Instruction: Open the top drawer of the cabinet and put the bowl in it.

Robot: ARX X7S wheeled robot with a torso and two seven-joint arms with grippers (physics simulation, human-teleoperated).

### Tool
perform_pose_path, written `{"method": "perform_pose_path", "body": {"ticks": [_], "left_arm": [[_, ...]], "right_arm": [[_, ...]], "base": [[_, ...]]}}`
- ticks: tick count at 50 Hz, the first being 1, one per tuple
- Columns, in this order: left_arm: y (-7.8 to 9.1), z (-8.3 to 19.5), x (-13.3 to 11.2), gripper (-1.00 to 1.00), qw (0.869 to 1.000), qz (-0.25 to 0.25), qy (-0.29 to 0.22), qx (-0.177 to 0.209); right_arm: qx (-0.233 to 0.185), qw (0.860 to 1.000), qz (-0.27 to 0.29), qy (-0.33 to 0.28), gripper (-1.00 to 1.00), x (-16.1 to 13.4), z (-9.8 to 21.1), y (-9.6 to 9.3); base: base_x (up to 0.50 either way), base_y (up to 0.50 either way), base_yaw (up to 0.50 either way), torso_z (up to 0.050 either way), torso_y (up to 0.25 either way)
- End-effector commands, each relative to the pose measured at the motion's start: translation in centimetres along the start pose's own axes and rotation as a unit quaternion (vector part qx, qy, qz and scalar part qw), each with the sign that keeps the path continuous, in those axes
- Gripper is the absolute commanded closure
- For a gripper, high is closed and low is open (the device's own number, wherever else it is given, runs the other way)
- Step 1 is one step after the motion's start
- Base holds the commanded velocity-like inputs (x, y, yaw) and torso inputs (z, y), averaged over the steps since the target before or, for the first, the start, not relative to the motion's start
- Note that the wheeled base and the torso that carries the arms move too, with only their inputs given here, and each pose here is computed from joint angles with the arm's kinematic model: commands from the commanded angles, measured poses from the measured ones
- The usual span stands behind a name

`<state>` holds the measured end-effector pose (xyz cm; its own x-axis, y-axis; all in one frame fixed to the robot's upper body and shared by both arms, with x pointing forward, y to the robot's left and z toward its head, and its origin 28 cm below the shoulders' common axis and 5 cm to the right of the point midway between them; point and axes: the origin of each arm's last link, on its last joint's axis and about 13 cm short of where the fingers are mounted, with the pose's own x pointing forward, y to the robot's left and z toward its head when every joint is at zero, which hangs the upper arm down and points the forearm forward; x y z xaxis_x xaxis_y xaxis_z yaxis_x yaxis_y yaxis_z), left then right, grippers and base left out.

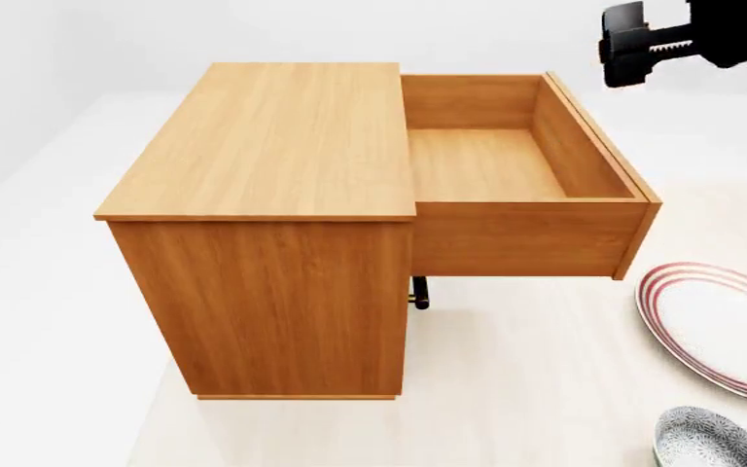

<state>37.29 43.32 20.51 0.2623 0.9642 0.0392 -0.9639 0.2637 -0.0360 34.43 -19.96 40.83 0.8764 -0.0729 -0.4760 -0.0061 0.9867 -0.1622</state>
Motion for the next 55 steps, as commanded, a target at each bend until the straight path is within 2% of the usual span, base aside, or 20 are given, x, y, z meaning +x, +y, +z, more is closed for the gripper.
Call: {"method": "perform_pose_path", "body": {"ticks": [1,5,7,9,14,17,21,25,29,31,36,43,47,55], "left_arm": [[0.0,0.0,0.0,-1.00,1.000,0.000,-0.001,0.001],[0.0,0.0,0.0,-1.00,1.000,-0.001,0.001,0.001],[0.0,-0.1,-0.1,-1.00,1.000,0.000,0.001,0.002],[0.0,-0.2,-0.1,-1.00,1.000,0.000,0.001,0.004],[0.0,-0.2,-0.1,-1.00,1.000,0.002,0.002,0.006],[0.0,-0.2,-0.1,-1.00,1.000,0.003,0.003,0.005],[0.0,-0.2,-0.1,-1.00,1.000,0.002,0.005,0.002],[-0.1,-0.3,-0.2,-1.00,1.000,0.001,0.007,-0.001],[-0.1,-0.1,-0.1,-1.00,1.000,0.002,0.008,-0.002],[-0.1,-0.1,-0.1,-1.00,1.000,0.002,0.009,-0.003],[0.0,-0.2,-0.1,-1.00,1.000,0.003,0.007,-0.001],[-0.1,-0.3,-0.2,-1.00,1.000,0.005,0.003,-0.001],[-0.1,-0.3,-0.2,-1.00,1.000,0.005,0.004,-0.002],[-0.1,-0.3,-0.2,-1.00,1.000,0.001,0.001,-0.001]], "right_arm": [[0.039,0.995,0.011,-0.087,-1.00,-5.6,0.0,-2.4],[0.055,0.990,-0.008,-0.128,-1.00,-7.3,-1.8,-3.4],[0.037,0.986,-0.041,-0.157,-1.00,-7.8,-3.2,-3.9],[0.034,0.985,-0.063,-0.155,-1.00,-8.3,-4.7,-4.6],[0.008,0.988,-0.101,-0.114,-1.00,-10.9,-8.2,-6.4],[0.031,0.991,-0.104,-0.084,-1.00,-12.8,-10.0,-7.4],[0.028,0.991,-0.120,-0.040,-1.00,-14.4,-12.1,-8.2],[0.060,0.994,-0.089,-0.009,-1.00,-15.3,-14.2,-8.4],[0.047,0.996,-0.072,0.037,-1.00,-15.3,-16.6,-8.1],[0.076,0.995,-0.042,0.041,-1.00,-15.2,-17.3,-7.9],[0.103,0.992,-0.013,0.070,-1.00,-14.0,-17.8,-8.3],[0.093,0.990,-0.028,0.105,-1.00,-12.5,-18.9,-8.5],[0.069,0.987,-0.045,0.138,-1.00,-12.1,-19.7,-8.8],[0.056,0.977,-0.073,0.190,-1.00,-11.7,-20.8,-10.3]], "base": [[0.00,0.00,0.00,0.000,0.000],[0.00,0.00,0.00,0.000,0.000],[0.00,0.00,0.00,0.000,0.000],[0.00,0.00,0.00,0.000,0.000],[0.00,0.00,0.00,0.000,0.000],[0.00,0.00,0.00,0.000,0.000],[0.00,0.00,0.00,0.000,0.000],[0.00,0.00,0.00,0.000,0.000],[0.00,0.00,0.00,0.000,0.000],[0.00,0.00,0.00,0.000,0.000],[0.00,0.00,0.00,0.000,0.000],[0.00,0.00,0.00,0.000,0.000],[0.00,0.00,0.00,0.000,0.000],[0.00,0.00,0.00,0.000,0.000]]}}
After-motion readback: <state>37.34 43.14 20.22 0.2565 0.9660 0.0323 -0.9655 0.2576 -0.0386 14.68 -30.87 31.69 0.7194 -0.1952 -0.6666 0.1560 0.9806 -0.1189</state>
